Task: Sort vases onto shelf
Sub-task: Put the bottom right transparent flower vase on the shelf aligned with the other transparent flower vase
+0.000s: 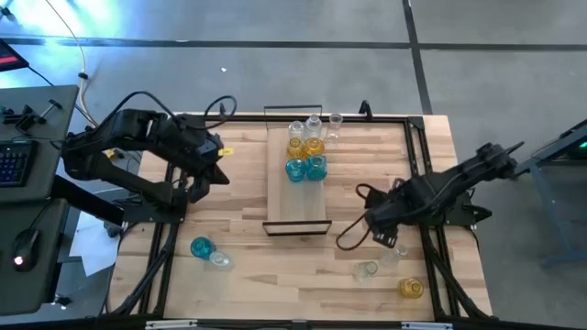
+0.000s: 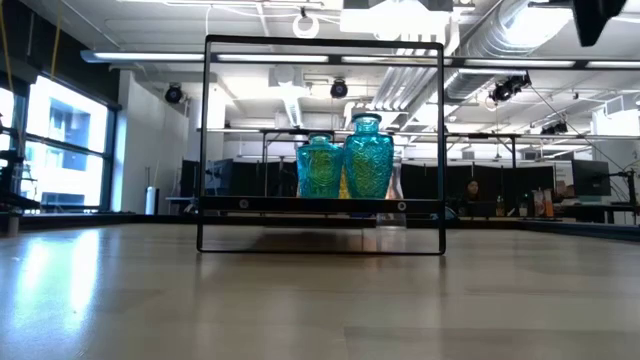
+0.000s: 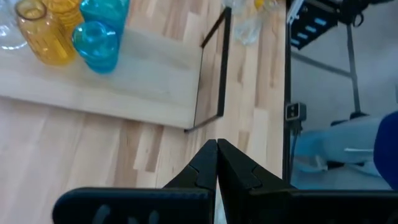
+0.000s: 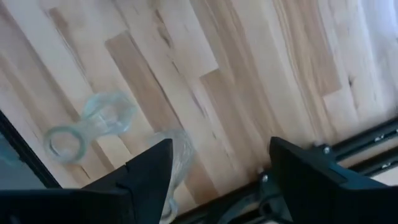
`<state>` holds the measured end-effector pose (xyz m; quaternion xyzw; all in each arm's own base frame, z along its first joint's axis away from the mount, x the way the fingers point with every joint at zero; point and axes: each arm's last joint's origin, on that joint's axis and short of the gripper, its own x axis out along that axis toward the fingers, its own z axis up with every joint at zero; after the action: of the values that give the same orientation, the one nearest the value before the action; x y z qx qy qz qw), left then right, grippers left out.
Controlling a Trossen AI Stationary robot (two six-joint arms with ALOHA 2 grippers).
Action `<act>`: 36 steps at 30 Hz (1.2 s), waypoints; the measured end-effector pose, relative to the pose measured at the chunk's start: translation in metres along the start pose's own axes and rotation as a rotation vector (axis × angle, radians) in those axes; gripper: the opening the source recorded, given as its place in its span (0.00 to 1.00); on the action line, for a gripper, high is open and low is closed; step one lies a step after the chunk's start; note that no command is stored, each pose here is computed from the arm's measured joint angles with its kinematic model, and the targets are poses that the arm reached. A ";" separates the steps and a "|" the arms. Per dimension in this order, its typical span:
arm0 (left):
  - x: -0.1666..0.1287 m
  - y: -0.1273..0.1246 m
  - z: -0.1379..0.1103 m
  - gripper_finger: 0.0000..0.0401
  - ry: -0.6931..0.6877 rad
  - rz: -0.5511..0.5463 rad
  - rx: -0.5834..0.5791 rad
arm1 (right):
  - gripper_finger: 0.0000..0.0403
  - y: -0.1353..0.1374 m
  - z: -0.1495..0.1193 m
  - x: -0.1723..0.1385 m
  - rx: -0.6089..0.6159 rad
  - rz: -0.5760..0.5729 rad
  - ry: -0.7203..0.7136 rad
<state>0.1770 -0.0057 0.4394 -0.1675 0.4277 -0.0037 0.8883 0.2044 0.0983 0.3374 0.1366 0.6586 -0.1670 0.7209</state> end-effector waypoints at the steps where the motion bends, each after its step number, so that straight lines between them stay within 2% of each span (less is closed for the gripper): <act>1: 0.000 -0.001 -0.001 0.00 0.007 -0.001 0.005 | 0.63 0.001 -0.001 0.002 0.001 -0.004 0.009; 6: 0.000 -0.003 -0.002 0.00 0.010 -0.009 0.038 | 0.63 -0.002 -0.010 0.017 0.058 -0.002 0.115; 11: 0.000 -0.003 -0.001 0.00 0.007 -0.010 0.041 | 0.63 -0.005 -0.016 0.025 0.053 0.018 0.196; 16: 0.000 -0.003 -0.001 0.00 0.006 -0.009 0.047 | 0.63 -0.006 -0.016 0.024 0.014 0.007 0.169; 22: 0.000 -0.003 -0.001 0.00 0.004 -0.009 0.041 | 0.63 -0.008 -0.013 0.024 0.005 -0.066 0.075; 26: 0.000 -0.003 -0.001 0.00 0.001 -0.009 0.041 | 0.63 -0.009 -0.012 0.024 -0.123 -0.098 0.036; 36: 0.000 -0.003 -0.001 0.00 -0.002 -0.004 0.040 | 0.63 -0.008 -0.012 0.024 0.044 -0.080 0.055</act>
<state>0.1772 -0.0087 0.4398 -0.1506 0.4265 -0.0138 0.8918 0.1914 0.0945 0.3126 0.1307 0.6793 -0.2064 0.6920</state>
